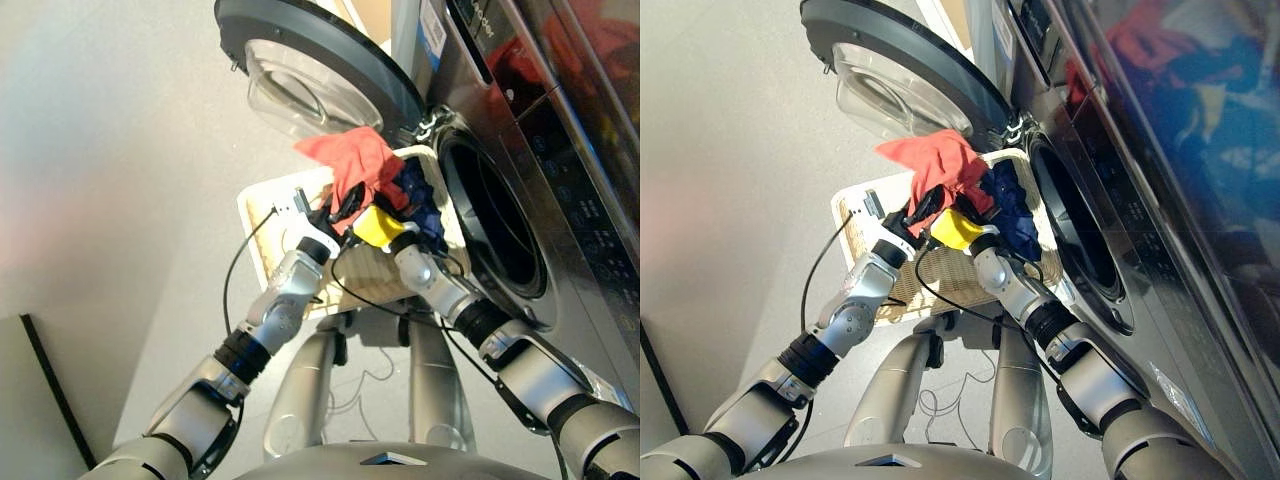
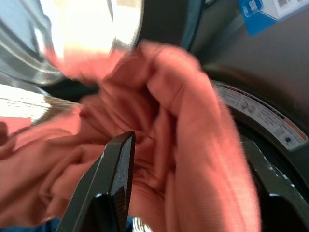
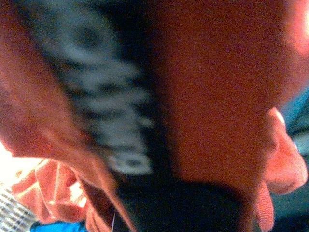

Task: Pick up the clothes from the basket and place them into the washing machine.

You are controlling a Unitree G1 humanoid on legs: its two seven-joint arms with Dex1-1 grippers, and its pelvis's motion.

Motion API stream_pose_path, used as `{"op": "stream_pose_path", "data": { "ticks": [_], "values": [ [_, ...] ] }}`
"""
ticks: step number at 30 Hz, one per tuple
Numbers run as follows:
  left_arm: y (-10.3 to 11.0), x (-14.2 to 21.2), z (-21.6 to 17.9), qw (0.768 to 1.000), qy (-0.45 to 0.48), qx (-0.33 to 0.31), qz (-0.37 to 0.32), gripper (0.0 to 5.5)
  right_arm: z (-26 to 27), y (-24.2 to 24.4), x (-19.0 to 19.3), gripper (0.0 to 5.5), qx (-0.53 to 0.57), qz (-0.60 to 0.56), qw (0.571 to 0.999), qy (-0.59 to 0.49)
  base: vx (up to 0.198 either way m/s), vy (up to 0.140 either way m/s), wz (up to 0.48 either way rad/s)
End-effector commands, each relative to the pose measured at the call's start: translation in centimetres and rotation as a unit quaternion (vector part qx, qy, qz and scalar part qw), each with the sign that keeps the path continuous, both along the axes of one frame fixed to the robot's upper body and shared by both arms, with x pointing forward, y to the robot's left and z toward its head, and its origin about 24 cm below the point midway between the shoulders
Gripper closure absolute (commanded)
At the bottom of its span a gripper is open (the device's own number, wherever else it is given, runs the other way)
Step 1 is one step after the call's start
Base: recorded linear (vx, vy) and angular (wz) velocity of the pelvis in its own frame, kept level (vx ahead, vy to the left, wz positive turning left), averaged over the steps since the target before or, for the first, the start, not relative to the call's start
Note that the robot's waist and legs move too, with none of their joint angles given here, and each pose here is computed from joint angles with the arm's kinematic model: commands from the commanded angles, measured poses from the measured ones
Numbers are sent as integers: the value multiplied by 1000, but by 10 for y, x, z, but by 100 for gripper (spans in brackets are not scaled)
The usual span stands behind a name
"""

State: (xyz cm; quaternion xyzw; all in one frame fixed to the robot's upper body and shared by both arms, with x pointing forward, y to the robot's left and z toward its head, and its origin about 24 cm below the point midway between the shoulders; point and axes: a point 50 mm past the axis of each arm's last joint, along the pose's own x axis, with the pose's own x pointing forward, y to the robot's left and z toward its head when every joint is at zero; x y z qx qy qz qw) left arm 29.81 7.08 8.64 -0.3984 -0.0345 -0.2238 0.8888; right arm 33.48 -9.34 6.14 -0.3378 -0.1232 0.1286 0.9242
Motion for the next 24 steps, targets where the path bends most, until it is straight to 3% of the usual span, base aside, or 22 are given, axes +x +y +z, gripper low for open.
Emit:
{"op": "stream_pose_path", "data": {
  "ticks": [1,6,10,13,15,18,21,22,24],
  "values": [
    [43,-1,12,991,-50,-8,121,0,7,-28,8,550,101,-88,991,-5,0,0,0],
    [68,0,-12,981,-3,28,191,0,-2,-51,5,550,164,-137,977,19,0,0,0],
    [75,-1,-24,977,18,54,208,0,-1,-60,5,550,175,-151,973,16,0,0,0],
    [72,0,-40,980,46,80,178,0,0,-70,6,550,190,-174,966,14,0,0,0],
    [67,-1,-51,980,44,155,116,0,2,-75,8,550,192,-180,965,13,0,0,0],
    [84,-4,-54,965,17,251,70,0,6,-72,10,550,171,-153,973,14,14,36,-6],
    [92,-6,-52,960,5,272,64,0,9,-69,11,550,159,-139,977,12,0,0,0],
    [93,-6,-54,960,8,273,65,550,10,-68,11,550,157,-136,978,11,0,0,0],
    [89,-6,-55,963,9,262,55,550,9,-68,11,550,159,-135,978,13,0,0,0]
  ]
}}
